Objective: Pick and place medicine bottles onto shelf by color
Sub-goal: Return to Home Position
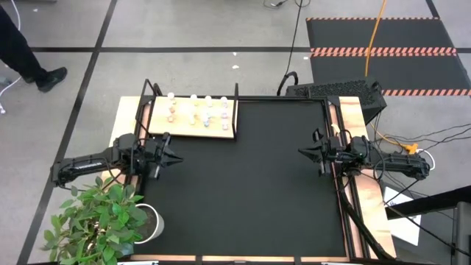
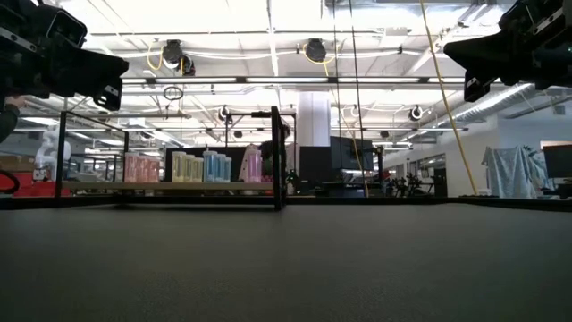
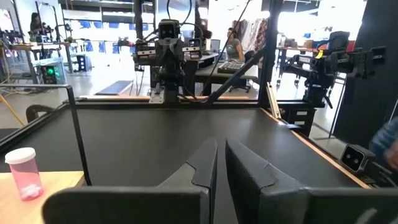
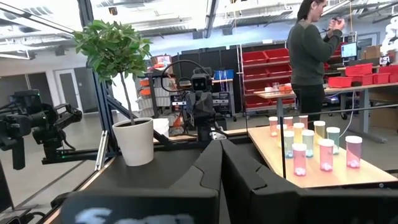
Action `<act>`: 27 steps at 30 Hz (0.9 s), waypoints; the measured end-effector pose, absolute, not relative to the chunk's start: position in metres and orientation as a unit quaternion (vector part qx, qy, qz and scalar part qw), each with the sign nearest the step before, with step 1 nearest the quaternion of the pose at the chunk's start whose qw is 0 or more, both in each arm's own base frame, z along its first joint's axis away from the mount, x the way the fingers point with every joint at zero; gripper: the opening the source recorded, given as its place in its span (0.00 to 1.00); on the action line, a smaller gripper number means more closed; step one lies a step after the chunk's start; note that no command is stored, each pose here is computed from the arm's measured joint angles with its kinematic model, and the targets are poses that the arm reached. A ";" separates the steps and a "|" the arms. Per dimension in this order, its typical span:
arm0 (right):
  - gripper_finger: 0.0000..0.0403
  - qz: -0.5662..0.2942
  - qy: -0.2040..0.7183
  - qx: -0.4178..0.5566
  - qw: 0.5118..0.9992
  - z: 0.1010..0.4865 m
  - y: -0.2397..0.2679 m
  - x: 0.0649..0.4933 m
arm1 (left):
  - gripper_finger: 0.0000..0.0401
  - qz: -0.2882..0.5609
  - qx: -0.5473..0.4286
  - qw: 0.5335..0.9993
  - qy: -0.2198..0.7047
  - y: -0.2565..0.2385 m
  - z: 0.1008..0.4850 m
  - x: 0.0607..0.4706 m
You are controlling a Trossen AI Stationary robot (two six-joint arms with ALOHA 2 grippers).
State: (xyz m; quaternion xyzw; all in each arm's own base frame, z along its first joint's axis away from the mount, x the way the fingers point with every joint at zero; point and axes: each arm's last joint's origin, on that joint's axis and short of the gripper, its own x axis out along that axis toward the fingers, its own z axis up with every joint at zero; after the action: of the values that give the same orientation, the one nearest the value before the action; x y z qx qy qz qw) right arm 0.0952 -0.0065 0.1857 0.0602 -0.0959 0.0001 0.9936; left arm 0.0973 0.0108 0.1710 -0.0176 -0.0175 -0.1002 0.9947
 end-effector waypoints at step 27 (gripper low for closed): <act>0.00 0.486 -0.047 0.044 0.872 0.189 0.018 0.081 | 0.09 -0.100 -0.018 0.995 -0.018 0.011 0.171 0.097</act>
State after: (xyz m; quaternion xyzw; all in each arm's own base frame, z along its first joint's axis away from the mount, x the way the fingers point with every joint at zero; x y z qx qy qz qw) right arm 0.0807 0.0184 0.1891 0.0443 -0.0472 0.4860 0.8716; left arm 0.0973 0.0109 0.1711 -0.0175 -0.0183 -0.1001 0.9947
